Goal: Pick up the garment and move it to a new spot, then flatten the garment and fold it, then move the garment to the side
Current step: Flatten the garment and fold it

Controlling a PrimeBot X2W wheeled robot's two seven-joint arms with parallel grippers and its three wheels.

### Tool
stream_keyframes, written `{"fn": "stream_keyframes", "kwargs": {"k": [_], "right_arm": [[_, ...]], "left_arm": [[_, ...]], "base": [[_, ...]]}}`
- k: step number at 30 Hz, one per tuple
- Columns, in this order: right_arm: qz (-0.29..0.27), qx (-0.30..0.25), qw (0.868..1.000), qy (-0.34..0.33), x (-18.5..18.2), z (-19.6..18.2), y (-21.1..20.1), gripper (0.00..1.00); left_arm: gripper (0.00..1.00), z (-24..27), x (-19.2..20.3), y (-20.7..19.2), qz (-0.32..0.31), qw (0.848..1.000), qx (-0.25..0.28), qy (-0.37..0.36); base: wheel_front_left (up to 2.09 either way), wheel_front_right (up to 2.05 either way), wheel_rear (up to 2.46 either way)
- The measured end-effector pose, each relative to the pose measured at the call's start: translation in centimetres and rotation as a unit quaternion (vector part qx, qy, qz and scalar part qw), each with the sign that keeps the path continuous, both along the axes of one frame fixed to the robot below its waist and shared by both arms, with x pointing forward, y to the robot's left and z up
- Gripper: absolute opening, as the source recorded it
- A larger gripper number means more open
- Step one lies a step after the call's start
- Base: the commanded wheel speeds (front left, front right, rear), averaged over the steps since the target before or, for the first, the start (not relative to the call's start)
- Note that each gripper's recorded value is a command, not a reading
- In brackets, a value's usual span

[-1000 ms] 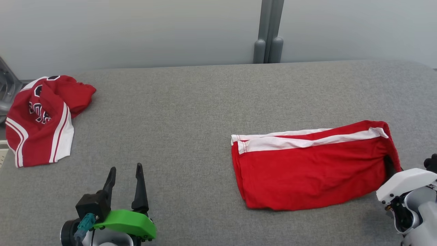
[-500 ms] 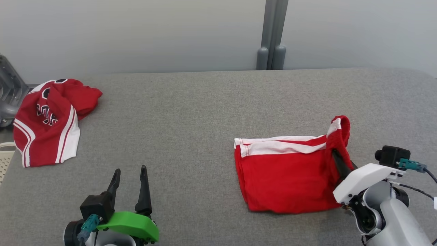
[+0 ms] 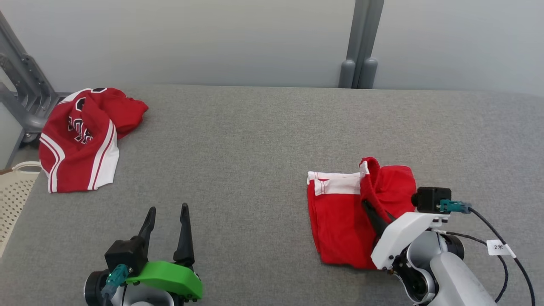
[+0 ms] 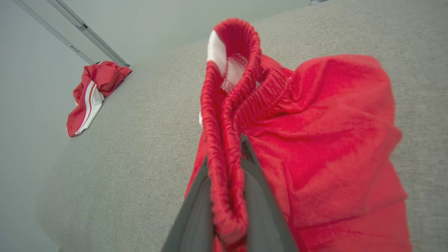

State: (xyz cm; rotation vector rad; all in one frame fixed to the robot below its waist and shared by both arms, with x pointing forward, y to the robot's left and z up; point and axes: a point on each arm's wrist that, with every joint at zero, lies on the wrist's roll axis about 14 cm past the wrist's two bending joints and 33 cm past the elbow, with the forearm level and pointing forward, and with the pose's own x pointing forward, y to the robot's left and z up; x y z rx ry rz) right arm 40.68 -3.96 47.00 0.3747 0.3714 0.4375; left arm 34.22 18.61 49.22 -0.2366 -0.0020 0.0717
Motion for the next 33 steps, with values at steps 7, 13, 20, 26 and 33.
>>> {"fn": "stream_keyframes", "kwargs": {"k": [7, 13, 20, 26, 33], "right_arm": [[0.030, -0.009, 0.999, 0.009, 0.2, -1.1, 2.2, 0.00], [0.049, -0.029, 0.998, 0.020, 0.4, -2.7, 3.6, 0.00], [0.065, -0.057, 0.996, 0.019, 0.6, -4.1, 4.4, 0.13], [0.087, -0.086, 0.992, 0.002, 0.5, -4.7, 5.1, 1.00], [0.125, -0.115, 0.985, -0.026, -0.4, -4.7, 6.4, 1.00]], "left_arm": [[1.00, -0.1, -0.3, 0.5, 0.010, 1.000, -0.001, 0.001], [1.00, -0.4, -0.5, 1.0, 0.019, 1.000, -0.003, 0.006], [1.00, -0.4, -0.3, 1.3, 0.024, 1.000, -0.003, 0.007], [1.00, -0.7, -0.2, 1.5, 0.026, 1.000, -0.003, 0.011], [1.00, -0.7, 0.0, 1.3, 0.023, 1.000, -0.003, 0.012]], "base": [[0.00, 0.00, 0.00], [0.00, 0.00, 0.00], [0.00, 0.00, 0.00], [0.00, 0.00, 0.00], [0.00, 0.00, 0.00]]}}
